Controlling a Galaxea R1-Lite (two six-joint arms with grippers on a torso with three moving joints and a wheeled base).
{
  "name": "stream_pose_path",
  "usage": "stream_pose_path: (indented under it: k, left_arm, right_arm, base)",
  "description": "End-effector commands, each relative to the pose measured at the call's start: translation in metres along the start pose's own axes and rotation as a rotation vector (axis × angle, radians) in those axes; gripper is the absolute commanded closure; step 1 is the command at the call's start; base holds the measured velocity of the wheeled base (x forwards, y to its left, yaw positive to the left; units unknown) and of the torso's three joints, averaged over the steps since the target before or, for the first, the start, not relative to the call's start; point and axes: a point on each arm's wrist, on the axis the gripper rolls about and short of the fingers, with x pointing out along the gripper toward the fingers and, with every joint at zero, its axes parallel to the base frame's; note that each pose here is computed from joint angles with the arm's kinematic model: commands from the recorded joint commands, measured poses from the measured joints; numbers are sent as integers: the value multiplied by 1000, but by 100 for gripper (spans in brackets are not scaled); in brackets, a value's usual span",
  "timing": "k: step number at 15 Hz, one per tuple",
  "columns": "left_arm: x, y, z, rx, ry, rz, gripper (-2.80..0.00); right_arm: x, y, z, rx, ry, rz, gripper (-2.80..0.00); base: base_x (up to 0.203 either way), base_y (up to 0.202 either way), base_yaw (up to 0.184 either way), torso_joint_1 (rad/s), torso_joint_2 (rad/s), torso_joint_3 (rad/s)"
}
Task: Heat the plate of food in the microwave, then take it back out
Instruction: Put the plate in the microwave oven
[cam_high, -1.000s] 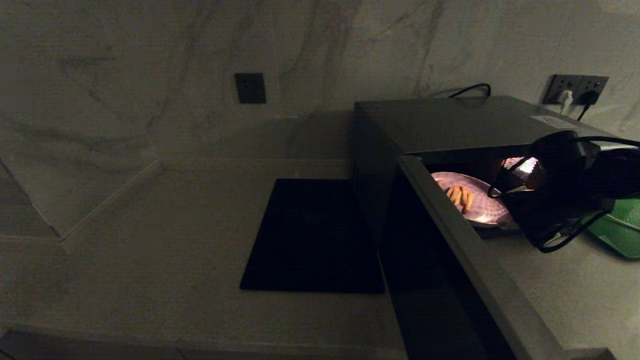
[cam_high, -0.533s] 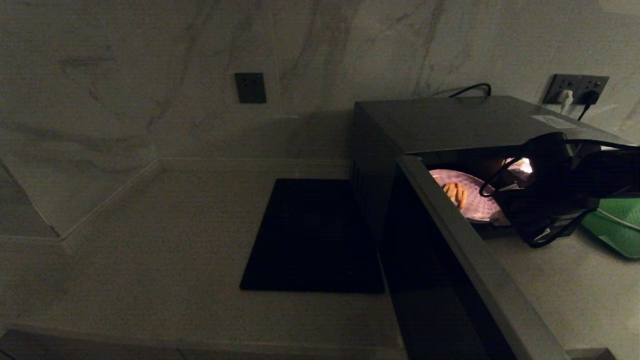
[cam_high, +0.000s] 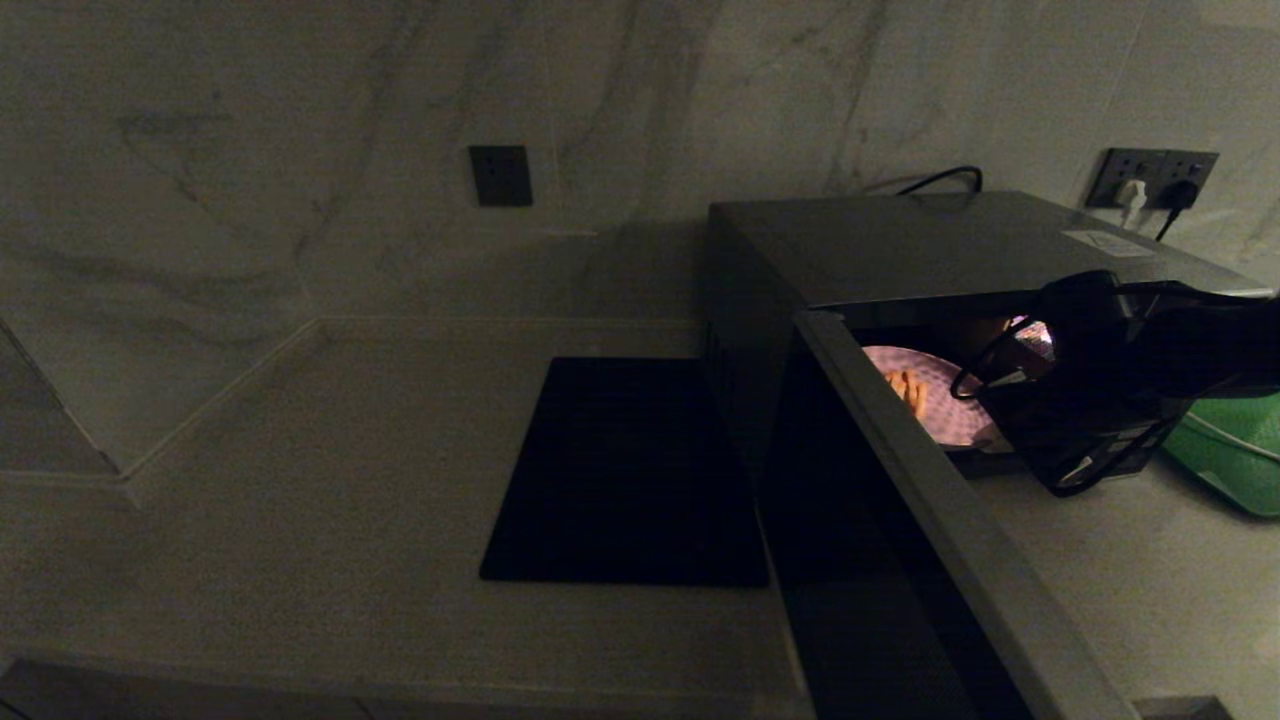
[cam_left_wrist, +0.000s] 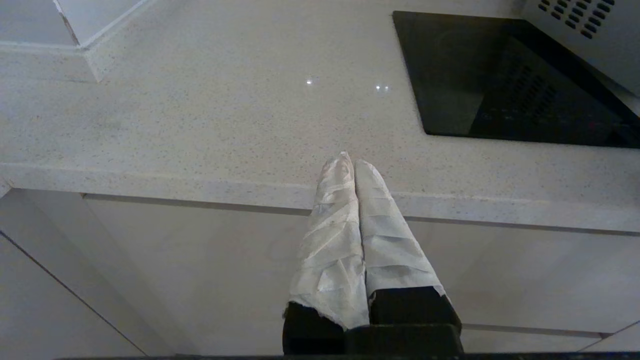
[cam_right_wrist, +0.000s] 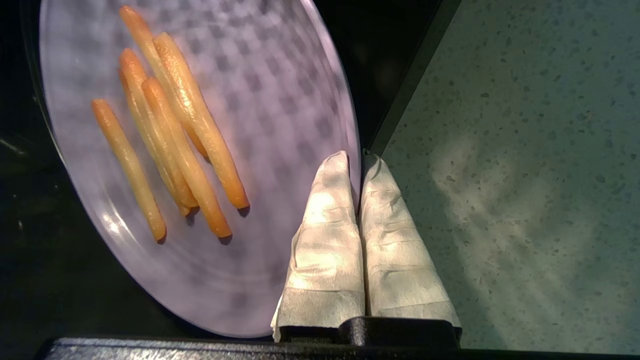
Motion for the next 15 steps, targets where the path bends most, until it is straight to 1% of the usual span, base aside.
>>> stream_pose_path:
  k: [1, 11, 15]
  left_arm:
    - [0, 0, 0, -1, -2, 0, 0]
    - [0, 0, 0, -1, -2, 0, 0]
    - [0, 0, 0, -1, -2, 0, 0]
  right_arm:
    - [1, 0, 0, 5, 1, -4, 0]
    - [5, 1, 0, 1, 0, -3, 0]
    - [4, 4, -3, -26, 6, 2, 0]
  base:
    - [0, 0, 0, 0, 0, 0]
    - [0, 0, 0, 0, 0, 0]
    - [0, 0, 0, 0, 0, 0]
